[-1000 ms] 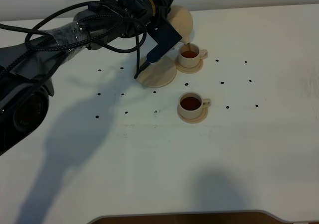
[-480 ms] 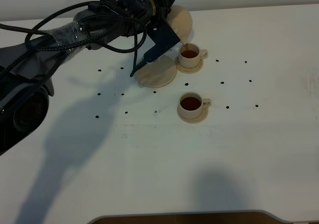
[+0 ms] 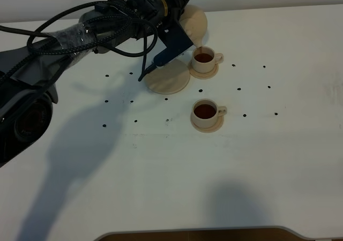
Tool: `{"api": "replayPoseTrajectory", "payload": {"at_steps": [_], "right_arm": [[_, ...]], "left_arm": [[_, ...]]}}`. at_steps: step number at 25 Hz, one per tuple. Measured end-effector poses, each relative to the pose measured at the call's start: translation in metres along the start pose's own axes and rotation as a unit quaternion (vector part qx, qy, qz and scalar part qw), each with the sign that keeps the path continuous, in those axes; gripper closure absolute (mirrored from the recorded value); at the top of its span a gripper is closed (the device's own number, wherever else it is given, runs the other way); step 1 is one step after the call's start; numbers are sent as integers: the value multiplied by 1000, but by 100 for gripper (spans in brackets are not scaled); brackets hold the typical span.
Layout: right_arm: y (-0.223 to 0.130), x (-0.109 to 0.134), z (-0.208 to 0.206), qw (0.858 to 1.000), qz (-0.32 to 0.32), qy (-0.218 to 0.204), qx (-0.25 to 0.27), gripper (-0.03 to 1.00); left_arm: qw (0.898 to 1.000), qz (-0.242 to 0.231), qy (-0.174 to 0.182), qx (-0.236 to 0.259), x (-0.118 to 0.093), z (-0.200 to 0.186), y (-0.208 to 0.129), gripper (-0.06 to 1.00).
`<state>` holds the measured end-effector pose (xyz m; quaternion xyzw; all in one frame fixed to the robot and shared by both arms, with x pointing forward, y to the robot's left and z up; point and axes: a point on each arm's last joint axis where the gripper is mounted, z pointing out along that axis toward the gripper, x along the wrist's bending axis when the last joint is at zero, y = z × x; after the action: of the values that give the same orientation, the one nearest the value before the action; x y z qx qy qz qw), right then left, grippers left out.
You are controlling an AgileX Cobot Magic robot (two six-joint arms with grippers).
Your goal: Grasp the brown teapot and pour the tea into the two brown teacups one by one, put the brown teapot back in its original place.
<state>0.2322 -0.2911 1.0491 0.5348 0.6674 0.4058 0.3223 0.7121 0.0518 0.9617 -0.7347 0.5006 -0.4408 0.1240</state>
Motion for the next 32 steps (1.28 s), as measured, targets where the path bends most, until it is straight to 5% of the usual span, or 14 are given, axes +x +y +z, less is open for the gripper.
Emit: {"api": "replayPoseTrajectory", "payload": {"at_steps": [21, 32], "right_arm": [[0, 0, 0, 1000, 0, 0, 0, 57], [0, 0, 0, 1000, 0, 0, 0, 57]], "left_arm": [[1000, 1, 6, -1, 3, 0, 2, 82], [997, -69, -23, -23, -1, -1, 6, 82]]}}
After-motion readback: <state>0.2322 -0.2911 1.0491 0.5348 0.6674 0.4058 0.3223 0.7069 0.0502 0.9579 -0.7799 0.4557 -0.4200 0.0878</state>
